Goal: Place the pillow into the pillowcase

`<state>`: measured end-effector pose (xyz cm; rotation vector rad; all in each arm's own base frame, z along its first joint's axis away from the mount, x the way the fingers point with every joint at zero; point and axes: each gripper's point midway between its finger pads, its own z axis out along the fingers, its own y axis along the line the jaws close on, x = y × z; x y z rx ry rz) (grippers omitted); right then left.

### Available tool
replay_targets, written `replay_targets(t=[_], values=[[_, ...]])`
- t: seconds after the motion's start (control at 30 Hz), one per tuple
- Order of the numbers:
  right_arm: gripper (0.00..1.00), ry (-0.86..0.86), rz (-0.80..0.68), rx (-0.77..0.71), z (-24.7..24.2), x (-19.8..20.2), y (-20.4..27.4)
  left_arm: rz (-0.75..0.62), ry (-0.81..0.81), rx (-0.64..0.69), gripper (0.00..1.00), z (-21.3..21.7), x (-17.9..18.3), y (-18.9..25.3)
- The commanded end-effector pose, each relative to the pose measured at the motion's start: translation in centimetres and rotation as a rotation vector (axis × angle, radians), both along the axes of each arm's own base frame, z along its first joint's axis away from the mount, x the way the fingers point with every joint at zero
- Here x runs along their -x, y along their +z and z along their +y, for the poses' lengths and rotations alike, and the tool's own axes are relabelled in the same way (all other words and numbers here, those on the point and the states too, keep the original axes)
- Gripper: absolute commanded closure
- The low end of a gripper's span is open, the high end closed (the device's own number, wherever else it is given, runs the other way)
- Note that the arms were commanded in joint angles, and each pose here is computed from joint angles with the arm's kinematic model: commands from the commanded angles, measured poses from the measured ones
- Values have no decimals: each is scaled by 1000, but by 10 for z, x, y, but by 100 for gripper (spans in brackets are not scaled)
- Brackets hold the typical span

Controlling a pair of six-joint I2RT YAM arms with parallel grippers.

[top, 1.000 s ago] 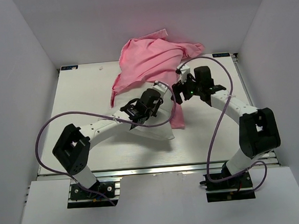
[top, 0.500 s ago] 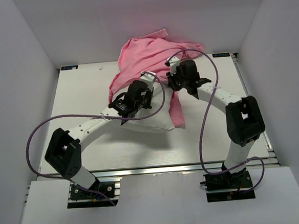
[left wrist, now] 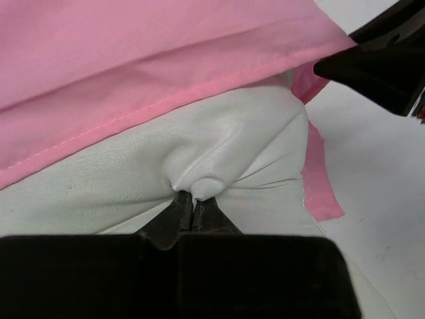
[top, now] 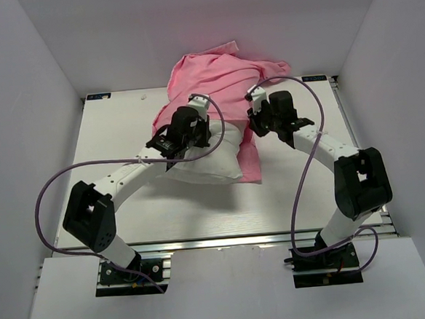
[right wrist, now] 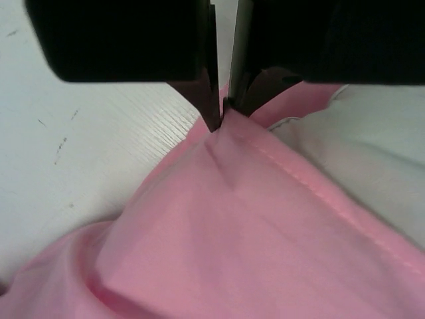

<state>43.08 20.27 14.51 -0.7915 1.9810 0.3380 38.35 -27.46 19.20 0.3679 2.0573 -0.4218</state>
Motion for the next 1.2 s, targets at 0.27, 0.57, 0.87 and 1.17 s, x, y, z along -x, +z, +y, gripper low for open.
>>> replay_targets(t=[0.27,0.57,0.87,1.17], values=[[100,267,66,-186,48,43,54,-136,91,208,100,-14,-44,62],[100,651,42,-350,94,153,185,-241,379,321,100,2,-99,70],[100,673,-12,-467,79,178,257,-220,564,237,100,14,-132,26],[100,554,209,-171,18,185,101,-14,563,225,100,-18,-149,-56]])
